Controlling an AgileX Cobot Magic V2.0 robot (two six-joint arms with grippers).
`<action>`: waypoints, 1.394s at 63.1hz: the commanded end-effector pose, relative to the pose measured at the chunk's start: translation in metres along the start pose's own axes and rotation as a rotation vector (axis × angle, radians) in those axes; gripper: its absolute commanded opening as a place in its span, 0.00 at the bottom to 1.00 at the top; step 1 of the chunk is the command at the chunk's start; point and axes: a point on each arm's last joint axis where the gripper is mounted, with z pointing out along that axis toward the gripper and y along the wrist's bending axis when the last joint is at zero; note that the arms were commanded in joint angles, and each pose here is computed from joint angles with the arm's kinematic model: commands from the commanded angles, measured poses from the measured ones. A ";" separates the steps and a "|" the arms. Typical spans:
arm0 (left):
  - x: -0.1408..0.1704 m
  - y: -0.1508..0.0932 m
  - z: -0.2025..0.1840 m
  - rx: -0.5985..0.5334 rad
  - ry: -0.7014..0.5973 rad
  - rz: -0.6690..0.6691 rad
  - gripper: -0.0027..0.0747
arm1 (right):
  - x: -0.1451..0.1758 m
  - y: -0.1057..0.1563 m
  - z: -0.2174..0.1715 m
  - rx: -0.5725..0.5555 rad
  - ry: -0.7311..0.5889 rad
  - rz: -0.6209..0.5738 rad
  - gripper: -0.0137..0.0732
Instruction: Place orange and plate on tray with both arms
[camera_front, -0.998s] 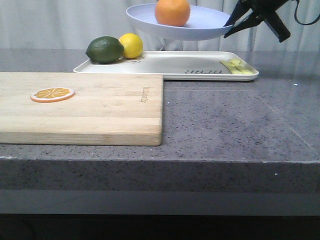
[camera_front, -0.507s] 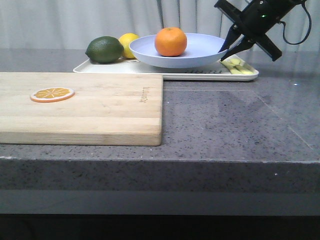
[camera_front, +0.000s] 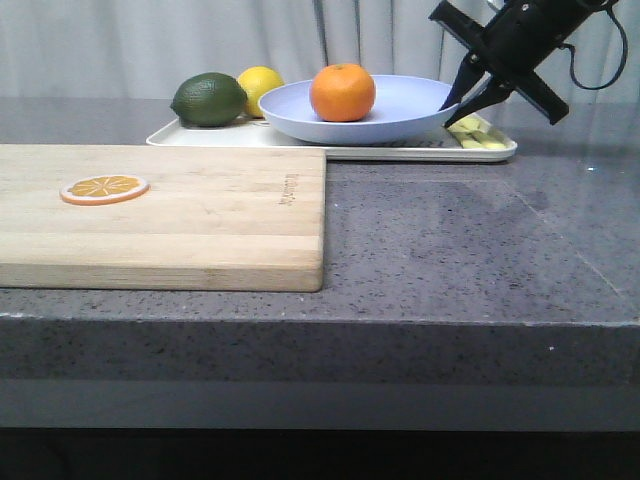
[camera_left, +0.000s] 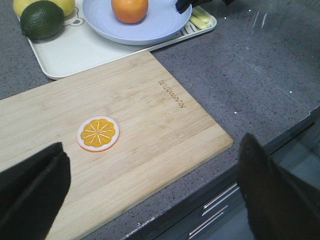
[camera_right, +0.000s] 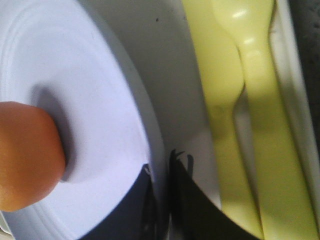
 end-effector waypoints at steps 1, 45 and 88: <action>-0.013 -0.001 -0.004 0.007 -0.099 -0.008 0.89 | -0.004 0.035 -0.042 -0.112 -0.101 -0.025 0.36; -0.014 -0.001 -0.004 0.006 -0.101 -0.006 0.89 | 0.012 0.062 -0.137 0.095 -0.254 -0.266 0.61; -0.014 -0.001 -0.004 0.006 -0.101 -0.006 0.89 | 0.167 0.072 -0.292 0.141 -0.432 -0.711 0.61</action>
